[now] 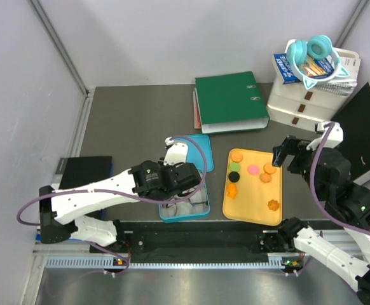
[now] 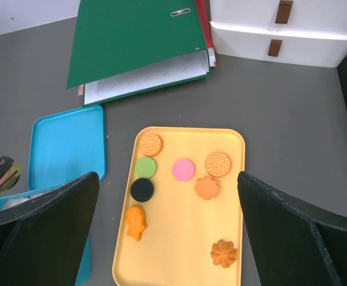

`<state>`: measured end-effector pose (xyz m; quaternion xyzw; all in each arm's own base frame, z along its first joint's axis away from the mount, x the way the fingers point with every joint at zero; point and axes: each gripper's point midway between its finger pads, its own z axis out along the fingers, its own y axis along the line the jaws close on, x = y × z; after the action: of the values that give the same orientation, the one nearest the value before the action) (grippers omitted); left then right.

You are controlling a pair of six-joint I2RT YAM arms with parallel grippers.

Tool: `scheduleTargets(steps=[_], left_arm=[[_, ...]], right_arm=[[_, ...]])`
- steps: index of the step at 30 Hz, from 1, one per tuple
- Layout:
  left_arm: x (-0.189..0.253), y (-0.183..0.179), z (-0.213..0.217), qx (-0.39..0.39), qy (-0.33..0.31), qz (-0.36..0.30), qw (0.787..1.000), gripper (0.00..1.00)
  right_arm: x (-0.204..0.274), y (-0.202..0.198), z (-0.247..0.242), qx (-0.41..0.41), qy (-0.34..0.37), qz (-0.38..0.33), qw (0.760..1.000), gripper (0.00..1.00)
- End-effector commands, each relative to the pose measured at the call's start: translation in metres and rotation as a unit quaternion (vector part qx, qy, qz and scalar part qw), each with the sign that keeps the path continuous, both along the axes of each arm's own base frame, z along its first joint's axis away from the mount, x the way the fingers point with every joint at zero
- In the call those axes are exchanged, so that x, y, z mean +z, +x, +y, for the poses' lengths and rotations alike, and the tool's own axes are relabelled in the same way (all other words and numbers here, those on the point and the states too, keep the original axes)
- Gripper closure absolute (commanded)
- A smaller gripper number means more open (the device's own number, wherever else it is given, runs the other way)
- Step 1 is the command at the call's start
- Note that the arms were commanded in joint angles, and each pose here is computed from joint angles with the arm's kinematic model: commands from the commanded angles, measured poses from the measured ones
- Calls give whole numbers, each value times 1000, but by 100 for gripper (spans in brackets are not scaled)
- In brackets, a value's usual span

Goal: Pack the cookies

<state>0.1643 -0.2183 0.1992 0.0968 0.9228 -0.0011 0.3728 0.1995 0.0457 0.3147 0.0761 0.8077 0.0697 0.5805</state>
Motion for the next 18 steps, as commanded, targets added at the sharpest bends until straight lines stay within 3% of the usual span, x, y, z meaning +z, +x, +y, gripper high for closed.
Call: scheduleTargets(steps=[1,11,18], left_arm=[[9,-8,2,21,-67,6,998,100],[-11,-24,-13,-10,-69,61,996,100],[-31,-31,-8,14,-69,79,994,100]], right_arm=[[3,5,10,12,18,-12,1000,1],[-11,11,19,24,11,3,1000,1],[-18,11,18,23,2,9,1000,1]])
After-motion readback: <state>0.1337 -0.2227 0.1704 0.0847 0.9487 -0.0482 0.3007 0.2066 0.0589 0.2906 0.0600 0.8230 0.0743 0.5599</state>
